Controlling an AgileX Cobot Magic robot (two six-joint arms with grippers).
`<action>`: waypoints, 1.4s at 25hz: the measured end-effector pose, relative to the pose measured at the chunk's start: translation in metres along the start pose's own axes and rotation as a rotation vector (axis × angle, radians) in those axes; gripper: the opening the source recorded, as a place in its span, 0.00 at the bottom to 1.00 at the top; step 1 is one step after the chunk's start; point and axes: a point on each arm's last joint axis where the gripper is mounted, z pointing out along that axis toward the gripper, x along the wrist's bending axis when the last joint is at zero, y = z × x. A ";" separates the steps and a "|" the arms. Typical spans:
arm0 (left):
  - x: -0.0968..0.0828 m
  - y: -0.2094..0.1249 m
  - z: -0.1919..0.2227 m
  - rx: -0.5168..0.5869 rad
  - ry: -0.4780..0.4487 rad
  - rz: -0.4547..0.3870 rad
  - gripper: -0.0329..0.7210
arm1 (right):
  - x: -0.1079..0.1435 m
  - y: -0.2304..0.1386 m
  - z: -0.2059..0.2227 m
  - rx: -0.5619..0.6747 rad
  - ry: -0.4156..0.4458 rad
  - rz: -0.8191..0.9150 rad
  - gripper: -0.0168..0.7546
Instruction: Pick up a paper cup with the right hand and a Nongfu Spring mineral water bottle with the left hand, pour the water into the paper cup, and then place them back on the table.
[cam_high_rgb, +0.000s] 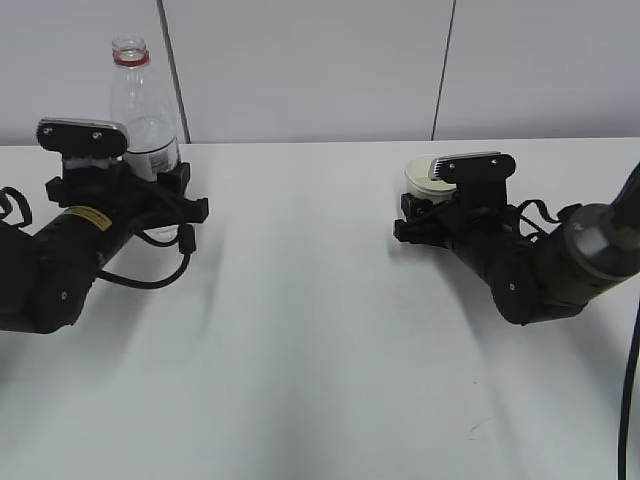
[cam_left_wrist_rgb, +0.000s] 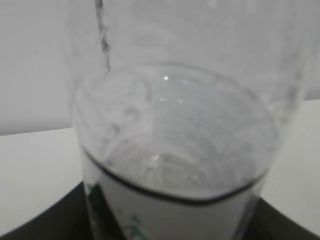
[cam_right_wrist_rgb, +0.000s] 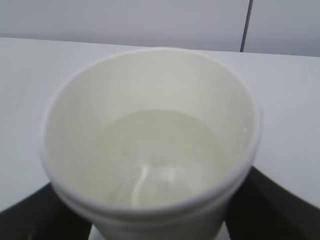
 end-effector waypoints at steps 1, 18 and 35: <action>0.000 -0.002 0.000 -0.001 0.001 0.001 0.57 | 0.000 0.000 0.000 -0.002 0.000 0.000 0.69; -0.003 -0.032 0.031 -0.016 0.007 0.004 0.57 | 0.000 0.000 0.000 -0.006 0.000 -0.002 0.69; -0.001 -0.034 0.033 -0.028 0.030 -0.008 0.57 | 0.000 -0.001 0.000 0.004 0.000 -0.002 0.76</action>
